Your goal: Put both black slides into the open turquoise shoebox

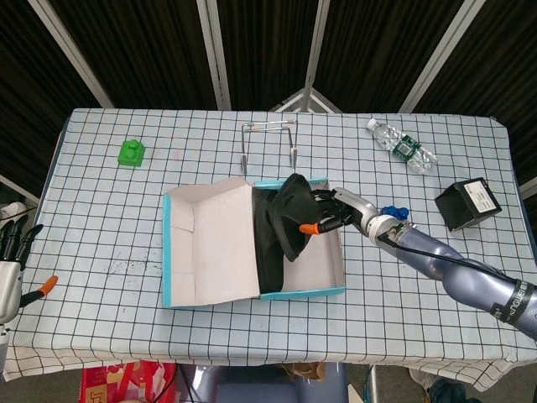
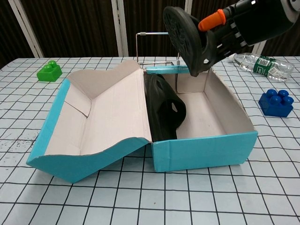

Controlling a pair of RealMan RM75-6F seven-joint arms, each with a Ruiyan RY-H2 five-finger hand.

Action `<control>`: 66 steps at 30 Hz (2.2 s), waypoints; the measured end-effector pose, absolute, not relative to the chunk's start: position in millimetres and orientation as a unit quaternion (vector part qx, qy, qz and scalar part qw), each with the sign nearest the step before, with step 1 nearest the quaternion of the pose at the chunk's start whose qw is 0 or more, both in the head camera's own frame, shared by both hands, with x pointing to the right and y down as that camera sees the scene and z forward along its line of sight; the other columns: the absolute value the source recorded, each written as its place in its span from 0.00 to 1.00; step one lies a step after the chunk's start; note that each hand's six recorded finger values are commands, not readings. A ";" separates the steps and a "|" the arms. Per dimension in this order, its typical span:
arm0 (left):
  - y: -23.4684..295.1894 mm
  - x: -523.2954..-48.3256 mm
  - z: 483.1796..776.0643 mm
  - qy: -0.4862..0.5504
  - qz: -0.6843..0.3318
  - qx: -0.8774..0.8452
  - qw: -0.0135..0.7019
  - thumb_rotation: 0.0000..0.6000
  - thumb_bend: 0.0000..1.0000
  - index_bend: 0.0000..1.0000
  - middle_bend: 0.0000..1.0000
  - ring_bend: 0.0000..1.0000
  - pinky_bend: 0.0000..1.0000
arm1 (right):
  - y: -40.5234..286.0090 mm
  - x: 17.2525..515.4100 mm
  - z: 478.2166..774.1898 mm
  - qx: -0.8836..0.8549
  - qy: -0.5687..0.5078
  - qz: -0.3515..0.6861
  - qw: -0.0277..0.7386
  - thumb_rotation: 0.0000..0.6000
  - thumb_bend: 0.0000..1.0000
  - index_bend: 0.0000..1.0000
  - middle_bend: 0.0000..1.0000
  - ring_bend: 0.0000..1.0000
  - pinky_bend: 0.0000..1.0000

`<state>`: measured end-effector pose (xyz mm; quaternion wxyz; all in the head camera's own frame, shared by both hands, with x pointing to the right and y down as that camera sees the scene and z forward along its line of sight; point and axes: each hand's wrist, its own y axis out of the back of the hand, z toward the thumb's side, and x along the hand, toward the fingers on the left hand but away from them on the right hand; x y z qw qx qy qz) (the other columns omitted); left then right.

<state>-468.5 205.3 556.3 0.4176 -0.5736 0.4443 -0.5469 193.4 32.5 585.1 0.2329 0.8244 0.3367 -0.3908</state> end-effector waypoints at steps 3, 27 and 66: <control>204.9 -468.5 557.8 0.443 -0.548 -0.574 0.417 1.00 0.24 0.13 0.00 0.00 0.12 | 36.5 193.9 595.2 0.823 0.334 -0.391 0.242 1.00 0.77 0.56 0.47 0.41 0.26; 204.6 -466.8 562.9 0.435 -0.554 -0.571 0.422 1.00 0.24 0.13 0.00 0.00 0.12 | 52.3 214.8 649.5 0.816 0.319 -0.407 0.260 1.00 0.78 0.56 0.47 0.41 0.26; 204.7 -466.1 560.2 0.440 -0.549 -0.571 0.423 1.00 0.24 0.13 0.00 0.00 0.12 | 87.5 212.9 692.8 0.820 0.290 -0.443 0.215 1.00 0.78 0.56 0.47 0.36 0.29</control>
